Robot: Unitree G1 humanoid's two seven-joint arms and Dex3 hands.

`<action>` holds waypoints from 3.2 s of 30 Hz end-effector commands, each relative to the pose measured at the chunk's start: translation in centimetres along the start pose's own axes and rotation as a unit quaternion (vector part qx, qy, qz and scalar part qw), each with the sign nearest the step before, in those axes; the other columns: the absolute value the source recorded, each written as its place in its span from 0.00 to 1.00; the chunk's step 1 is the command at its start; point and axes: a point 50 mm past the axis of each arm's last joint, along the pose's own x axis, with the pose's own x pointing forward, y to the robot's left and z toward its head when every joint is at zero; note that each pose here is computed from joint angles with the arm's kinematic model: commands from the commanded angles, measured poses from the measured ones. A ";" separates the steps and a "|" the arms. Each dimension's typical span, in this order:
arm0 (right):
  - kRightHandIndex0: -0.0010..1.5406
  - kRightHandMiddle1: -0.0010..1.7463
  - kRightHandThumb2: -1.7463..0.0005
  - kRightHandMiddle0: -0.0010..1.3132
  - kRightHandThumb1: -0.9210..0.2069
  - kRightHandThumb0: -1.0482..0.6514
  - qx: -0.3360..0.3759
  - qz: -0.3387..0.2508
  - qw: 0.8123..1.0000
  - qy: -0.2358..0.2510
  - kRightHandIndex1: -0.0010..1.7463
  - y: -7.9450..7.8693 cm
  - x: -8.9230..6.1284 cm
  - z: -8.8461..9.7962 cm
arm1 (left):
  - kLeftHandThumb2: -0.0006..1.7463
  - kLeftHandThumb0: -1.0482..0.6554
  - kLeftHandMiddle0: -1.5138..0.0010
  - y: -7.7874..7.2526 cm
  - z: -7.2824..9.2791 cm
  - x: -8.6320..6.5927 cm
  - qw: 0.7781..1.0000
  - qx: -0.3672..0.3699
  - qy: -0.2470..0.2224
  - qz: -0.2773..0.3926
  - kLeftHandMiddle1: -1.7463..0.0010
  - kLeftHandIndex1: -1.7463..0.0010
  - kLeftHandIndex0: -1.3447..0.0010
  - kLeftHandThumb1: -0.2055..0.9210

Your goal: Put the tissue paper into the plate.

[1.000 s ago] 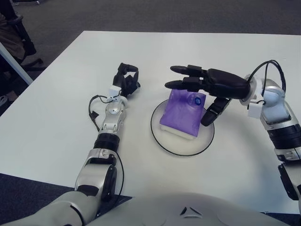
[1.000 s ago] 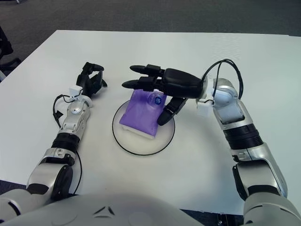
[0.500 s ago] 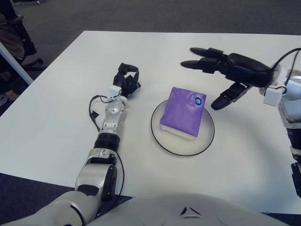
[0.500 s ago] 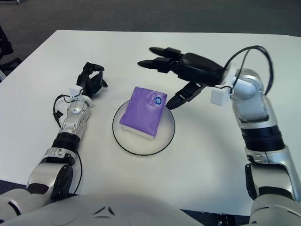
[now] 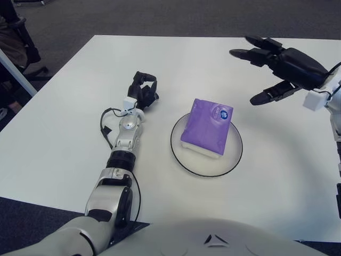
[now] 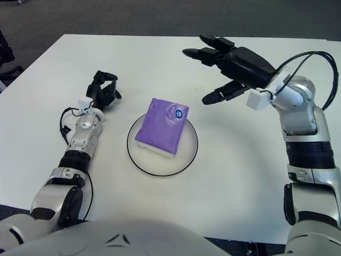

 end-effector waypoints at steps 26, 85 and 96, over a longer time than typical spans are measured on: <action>0.35 0.67 0.87 0.36 0.00 0.59 0.361 -0.364 0.826 0.235 0.81 6.7 -3.6 -2.2 | 0.27 0.40 0.48 0.1 -3.9 -3.0 0.997 -0.016 0.071 0.014 0.02 0.07 0.74 0.96; 0.30 0.77 0.74 0.27 0.07 0.61 0.534 -0.277 0.697 0.391 0.92 17.4 -6.1 -1.1 | 0.28 0.41 0.48 -0.2 -3.7 -3.6 0.999 0.001 0.050 0.006 0.01 0.05 0.76 0.96; 0.31 0.79 0.68 0.27 0.13 0.61 0.535 -0.277 0.694 0.395 0.92 17.6 -6.2 -1.3 | 0.28 0.41 0.48 -0.1 -3.7 -3.6 0.999 -0.002 0.054 0.005 0.01 0.05 0.76 0.96</action>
